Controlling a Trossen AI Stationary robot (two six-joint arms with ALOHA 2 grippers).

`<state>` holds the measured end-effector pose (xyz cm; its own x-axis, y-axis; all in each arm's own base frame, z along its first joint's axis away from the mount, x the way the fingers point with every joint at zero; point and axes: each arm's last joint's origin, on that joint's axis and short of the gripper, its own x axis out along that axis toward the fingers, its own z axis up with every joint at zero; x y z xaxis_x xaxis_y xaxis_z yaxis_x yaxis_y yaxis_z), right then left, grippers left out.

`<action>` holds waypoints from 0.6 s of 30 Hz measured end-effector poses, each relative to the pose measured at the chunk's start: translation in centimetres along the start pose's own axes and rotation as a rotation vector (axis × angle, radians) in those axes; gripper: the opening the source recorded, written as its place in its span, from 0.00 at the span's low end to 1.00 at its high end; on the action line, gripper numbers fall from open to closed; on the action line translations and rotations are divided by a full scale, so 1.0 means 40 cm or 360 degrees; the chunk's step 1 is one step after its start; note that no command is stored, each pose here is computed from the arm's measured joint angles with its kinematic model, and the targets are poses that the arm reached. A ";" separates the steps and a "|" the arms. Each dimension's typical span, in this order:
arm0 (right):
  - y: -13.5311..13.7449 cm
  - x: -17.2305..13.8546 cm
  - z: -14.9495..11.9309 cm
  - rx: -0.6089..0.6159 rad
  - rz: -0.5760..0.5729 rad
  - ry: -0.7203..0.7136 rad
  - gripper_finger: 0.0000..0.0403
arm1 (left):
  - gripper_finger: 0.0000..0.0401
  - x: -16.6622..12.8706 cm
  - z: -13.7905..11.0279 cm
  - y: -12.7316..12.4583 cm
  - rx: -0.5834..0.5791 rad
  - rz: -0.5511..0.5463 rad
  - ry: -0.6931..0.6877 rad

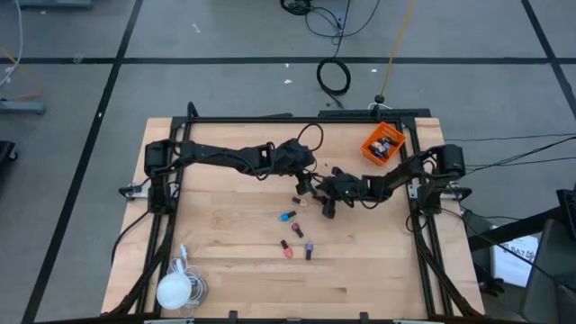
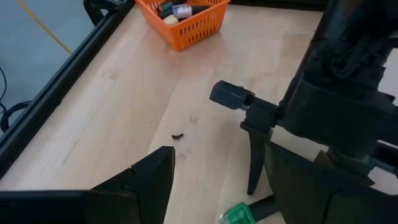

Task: Pick & Place Nail Polish
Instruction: Put the green nail polish bottle into the orange basket

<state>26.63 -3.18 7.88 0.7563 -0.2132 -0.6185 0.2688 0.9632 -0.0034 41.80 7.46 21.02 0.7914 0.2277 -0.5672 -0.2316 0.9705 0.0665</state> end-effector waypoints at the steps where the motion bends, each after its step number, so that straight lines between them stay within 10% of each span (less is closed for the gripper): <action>1: -0.003 0.000 0.000 0.0018 -0.0005 0.0006 0.42 | 0.61 0.000 0.000 0.000 0.0000 0.0000 -0.0001; 18: -0.013 0.000 0.001 0.0081 -0.0135 -0.0026 0.42 | 0.61 0.000 0.001 0.000 -0.0001 -0.0001 -0.0007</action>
<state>26.53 -3.70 7.90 0.7390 -0.2969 -0.6047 0.3622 0.9320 -0.0149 41.83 7.46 21.05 0.7940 0.2273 -0.5638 -0.2313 0.9707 0.0655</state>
